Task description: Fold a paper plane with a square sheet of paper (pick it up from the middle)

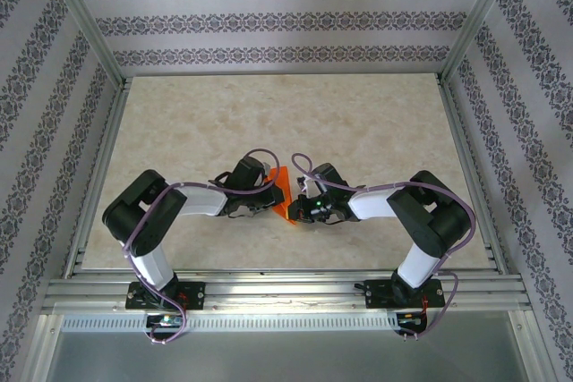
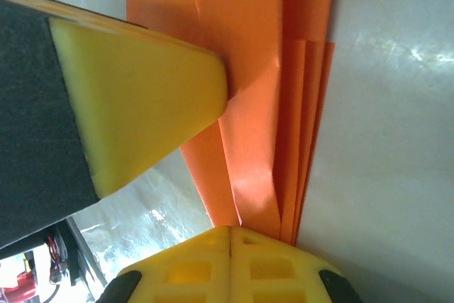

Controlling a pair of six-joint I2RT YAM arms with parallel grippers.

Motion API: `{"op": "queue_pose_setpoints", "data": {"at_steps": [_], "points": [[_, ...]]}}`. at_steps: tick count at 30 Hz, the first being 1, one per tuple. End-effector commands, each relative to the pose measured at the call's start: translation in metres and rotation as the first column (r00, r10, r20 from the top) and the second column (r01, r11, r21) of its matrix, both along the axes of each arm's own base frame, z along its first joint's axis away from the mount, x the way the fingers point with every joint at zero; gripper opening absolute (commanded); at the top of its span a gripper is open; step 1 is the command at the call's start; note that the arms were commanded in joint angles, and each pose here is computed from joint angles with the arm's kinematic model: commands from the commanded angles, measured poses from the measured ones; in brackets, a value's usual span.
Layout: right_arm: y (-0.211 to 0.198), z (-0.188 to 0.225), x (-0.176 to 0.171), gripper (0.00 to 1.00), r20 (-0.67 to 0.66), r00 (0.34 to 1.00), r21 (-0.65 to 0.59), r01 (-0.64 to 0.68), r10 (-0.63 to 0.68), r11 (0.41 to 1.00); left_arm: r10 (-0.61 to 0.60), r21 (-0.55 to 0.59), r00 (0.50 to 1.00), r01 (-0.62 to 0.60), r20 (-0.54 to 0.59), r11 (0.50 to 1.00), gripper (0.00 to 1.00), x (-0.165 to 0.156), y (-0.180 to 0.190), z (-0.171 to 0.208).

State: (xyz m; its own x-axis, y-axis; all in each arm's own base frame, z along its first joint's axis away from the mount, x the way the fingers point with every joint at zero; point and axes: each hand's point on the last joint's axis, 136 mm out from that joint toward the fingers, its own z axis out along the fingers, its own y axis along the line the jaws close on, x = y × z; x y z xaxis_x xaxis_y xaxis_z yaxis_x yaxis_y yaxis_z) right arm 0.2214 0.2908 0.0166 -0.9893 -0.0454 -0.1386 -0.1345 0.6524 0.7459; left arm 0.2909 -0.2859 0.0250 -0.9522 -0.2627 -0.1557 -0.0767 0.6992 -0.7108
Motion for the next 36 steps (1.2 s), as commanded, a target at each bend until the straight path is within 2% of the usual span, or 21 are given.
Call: {"op": "queue_pose_setpoints", "data": {"at_steps": [1, 15, 25, 30, 36], "points": [[-0.019, -0.022, -0.018, 0.0, -0.082, 0.997, -0.072, -0.003, -0.003, 0.997, -0.005, 0.012, 1.0, 0.005, 0.028, 1.0, 0.12, 0.008, -0.005, 0.001], [-0.019, -0.02, -0.023, 0.0, -0.089, 0.996, -0.062, -0.019, 0.013, 0.998, -0.013, 0.061, 1.0, 0.014, -0.021, 0.998, 0.1, 0.006, -0.002, -0.022], [0.004, 0.035, -0.001, 0.0, -0.033, 0.999, 0.08, 0.016, -0.013, 0.997, -0.01, 0.068, 1.0, 0.012, -0.025, 0.998, 0.08, 0.004, 0.0, -0.022], [0.008, 0.026, 0.007, 0.0, -0.056, 0.998, 0.059, 0.036, -0.033, 0.998, -0.012, 0.063, 1.0, 0.013, -0.028, 0.998, 0.08, 0.004, -0.001, -0.023], [0.002, -0.004, -0.004, 0.0, -0.119, 0.992, -0.007, 0.039, -0.039, 0.999, -0.011, 0.062, 1.0, 0.013, -0.027, 0.998, 0.08, 0.005, -0.002, -0.023]]}}
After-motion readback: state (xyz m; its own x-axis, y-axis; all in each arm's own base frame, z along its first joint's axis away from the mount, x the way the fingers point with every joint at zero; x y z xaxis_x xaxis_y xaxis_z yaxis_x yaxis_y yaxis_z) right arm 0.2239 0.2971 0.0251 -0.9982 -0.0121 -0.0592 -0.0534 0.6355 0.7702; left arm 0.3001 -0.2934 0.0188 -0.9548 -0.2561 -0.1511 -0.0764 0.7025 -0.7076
